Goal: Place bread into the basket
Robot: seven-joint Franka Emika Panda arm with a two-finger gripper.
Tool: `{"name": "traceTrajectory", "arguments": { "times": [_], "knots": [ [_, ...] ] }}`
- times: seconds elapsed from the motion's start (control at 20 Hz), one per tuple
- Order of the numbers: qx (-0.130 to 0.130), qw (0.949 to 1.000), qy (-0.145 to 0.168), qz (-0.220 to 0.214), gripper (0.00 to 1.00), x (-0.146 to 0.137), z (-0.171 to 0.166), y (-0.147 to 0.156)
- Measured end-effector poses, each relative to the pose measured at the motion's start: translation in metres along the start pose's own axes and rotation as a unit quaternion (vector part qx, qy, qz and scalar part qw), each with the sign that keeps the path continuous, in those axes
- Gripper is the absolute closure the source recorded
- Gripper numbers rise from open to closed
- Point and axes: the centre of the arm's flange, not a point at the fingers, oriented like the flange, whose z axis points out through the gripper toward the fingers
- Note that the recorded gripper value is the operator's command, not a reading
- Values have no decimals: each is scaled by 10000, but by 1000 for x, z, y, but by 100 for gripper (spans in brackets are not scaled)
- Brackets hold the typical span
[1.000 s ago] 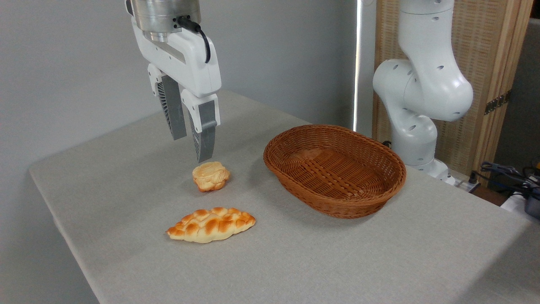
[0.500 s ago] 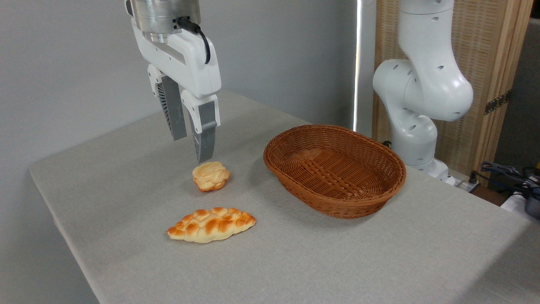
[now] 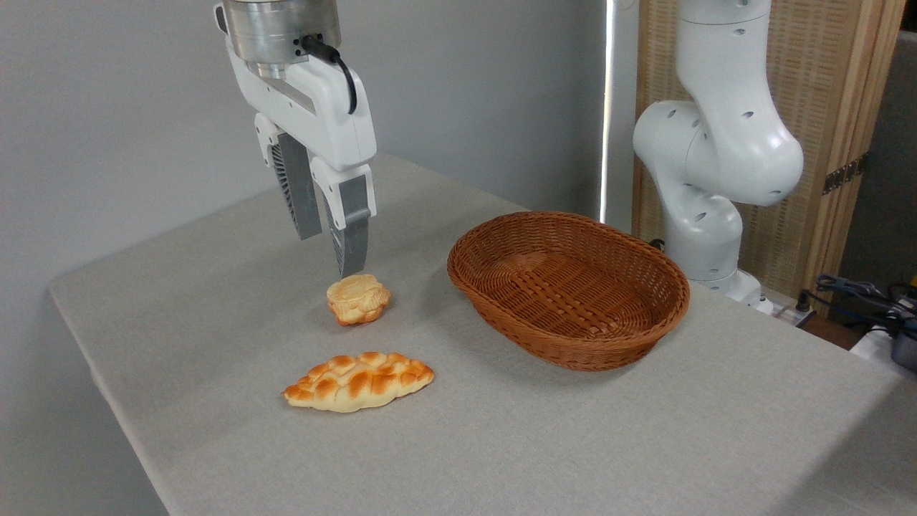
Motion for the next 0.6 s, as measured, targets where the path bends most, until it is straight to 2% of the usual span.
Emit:
{"name": "traceTrajectory", "arguments": {
  "times": [0.45, 0.6],
  "knots": [
    [-240, 9994, -251, -11, 0, -4, 33, 3],
    [-255, 9991, -259, 213, 0, 7, 50, 26]
  ]
}}
